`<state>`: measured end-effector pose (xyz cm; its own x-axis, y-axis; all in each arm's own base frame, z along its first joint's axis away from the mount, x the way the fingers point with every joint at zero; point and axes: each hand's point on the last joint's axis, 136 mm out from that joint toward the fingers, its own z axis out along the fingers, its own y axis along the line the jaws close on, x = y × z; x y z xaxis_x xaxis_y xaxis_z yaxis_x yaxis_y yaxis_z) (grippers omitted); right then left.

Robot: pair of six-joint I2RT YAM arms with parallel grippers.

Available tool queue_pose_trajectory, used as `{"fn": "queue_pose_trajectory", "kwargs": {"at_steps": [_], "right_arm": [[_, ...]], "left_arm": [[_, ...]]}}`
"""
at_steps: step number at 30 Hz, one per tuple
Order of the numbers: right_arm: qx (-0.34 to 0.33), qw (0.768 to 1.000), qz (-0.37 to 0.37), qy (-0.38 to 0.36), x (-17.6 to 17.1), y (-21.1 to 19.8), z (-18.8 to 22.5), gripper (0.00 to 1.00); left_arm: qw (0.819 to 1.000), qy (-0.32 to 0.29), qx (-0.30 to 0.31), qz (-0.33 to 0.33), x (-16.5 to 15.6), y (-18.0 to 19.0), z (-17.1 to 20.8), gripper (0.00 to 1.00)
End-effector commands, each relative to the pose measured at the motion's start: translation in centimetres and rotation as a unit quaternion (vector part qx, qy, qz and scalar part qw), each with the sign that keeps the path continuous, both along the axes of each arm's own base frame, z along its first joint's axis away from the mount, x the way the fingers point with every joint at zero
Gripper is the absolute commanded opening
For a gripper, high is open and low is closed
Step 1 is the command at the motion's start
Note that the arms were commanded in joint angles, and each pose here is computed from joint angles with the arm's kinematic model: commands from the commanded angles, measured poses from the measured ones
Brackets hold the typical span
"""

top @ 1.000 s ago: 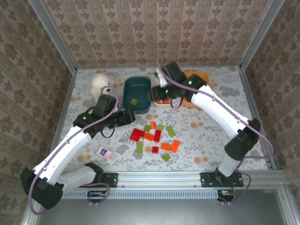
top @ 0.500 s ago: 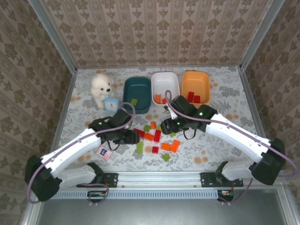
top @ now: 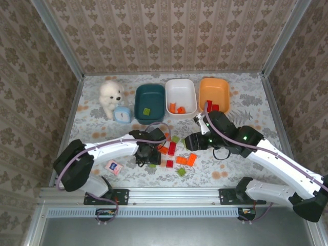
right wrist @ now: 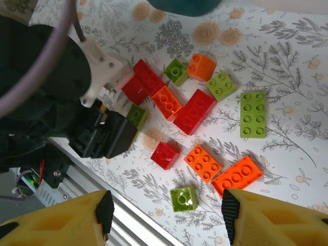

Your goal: Sort the legos into containers by color

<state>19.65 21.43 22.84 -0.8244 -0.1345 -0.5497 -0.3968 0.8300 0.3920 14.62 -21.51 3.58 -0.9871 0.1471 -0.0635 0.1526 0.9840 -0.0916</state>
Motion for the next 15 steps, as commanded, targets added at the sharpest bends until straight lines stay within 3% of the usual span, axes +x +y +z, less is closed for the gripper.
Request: {"fn": "queue_pose_trajectory", "kwargs": {"at_steps": [1, 6, 15], "right_arm": [[-0.007, 1.000, -0.005, 0.023, -0.6, -0.8, -1.0, 0.61], [-0.004, 1.000, -0.006, 0.023, -0.4, -1.0, -0.8, 0.61], [0.006, 1.000, -0.012, 0.025, 0.3, -1.1, -0.5, 0.61]], "left_arm": [[1.000, -0.013, -0.007, 0.008, 0.9, -1.5, 0.2, 0.65], [1.000, -0.003, 0.026, 0.011, 0.9, -1.0, -0.8, 0.64], [0.997, 0.008, 0.073, -0.001, 0.4, -0.5, -2.1, 0.52]]}}
